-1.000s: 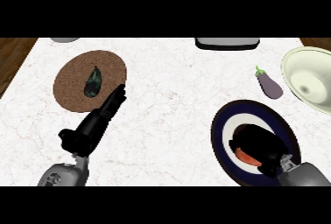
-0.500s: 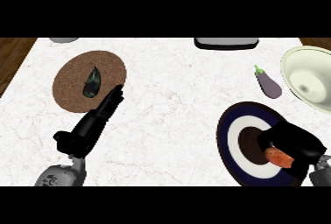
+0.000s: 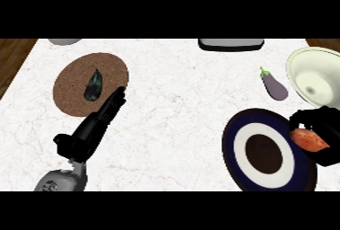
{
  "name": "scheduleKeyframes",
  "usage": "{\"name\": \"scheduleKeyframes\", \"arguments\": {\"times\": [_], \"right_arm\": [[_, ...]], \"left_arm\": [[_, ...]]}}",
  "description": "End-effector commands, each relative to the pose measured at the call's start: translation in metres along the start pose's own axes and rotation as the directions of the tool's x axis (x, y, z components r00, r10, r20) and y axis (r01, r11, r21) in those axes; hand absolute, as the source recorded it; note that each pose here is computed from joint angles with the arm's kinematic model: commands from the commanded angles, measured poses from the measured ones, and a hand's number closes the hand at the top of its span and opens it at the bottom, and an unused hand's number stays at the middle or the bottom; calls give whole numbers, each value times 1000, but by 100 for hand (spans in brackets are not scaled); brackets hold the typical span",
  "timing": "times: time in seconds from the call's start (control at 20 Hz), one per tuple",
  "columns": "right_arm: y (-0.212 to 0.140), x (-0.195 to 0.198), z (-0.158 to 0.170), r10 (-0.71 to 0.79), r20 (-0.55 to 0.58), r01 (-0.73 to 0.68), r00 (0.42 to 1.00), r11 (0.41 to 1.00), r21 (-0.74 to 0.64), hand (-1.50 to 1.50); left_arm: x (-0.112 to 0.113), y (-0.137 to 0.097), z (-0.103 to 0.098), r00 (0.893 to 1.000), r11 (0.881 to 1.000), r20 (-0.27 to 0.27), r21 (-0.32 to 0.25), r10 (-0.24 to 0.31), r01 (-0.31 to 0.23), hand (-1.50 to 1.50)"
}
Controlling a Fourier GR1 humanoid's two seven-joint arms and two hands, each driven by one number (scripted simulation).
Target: Pick the sweet potato from the plate and place it in the bowl
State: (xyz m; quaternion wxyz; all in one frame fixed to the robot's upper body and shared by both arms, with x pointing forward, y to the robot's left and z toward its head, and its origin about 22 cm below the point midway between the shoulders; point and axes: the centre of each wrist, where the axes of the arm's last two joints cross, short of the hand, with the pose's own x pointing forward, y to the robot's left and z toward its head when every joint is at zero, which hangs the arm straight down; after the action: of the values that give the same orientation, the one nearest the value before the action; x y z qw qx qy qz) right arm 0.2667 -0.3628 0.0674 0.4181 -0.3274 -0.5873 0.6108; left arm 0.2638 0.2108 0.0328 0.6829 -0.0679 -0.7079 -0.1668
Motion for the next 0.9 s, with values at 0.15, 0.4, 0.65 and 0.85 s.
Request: {"name": "scheduleKeyframes", "arguments": {"times": [0.15,0.4,0.65,0.85], "right_arm": [[-55,-9,7,-252,59,256,966,902,-347,150],[-92,-33,31,-380,22,357,925,846,-395,150],[-105,-64,7,-320,-110,250,941,878,-408,150],[-99,-76,-3,-229,-181,124,956,880,-458,150]], "left_arm": [[-7,-1,-6,1000,1000,-1,4,6,-6,0],[-10,-15,-6,1000,1000,-4,-10,7,-7,0],[-4,-8,9,1000,999,18,-37,15,-14,0],[-4,-11,-4,1000,1000,12,-27,0,1,0]]}}
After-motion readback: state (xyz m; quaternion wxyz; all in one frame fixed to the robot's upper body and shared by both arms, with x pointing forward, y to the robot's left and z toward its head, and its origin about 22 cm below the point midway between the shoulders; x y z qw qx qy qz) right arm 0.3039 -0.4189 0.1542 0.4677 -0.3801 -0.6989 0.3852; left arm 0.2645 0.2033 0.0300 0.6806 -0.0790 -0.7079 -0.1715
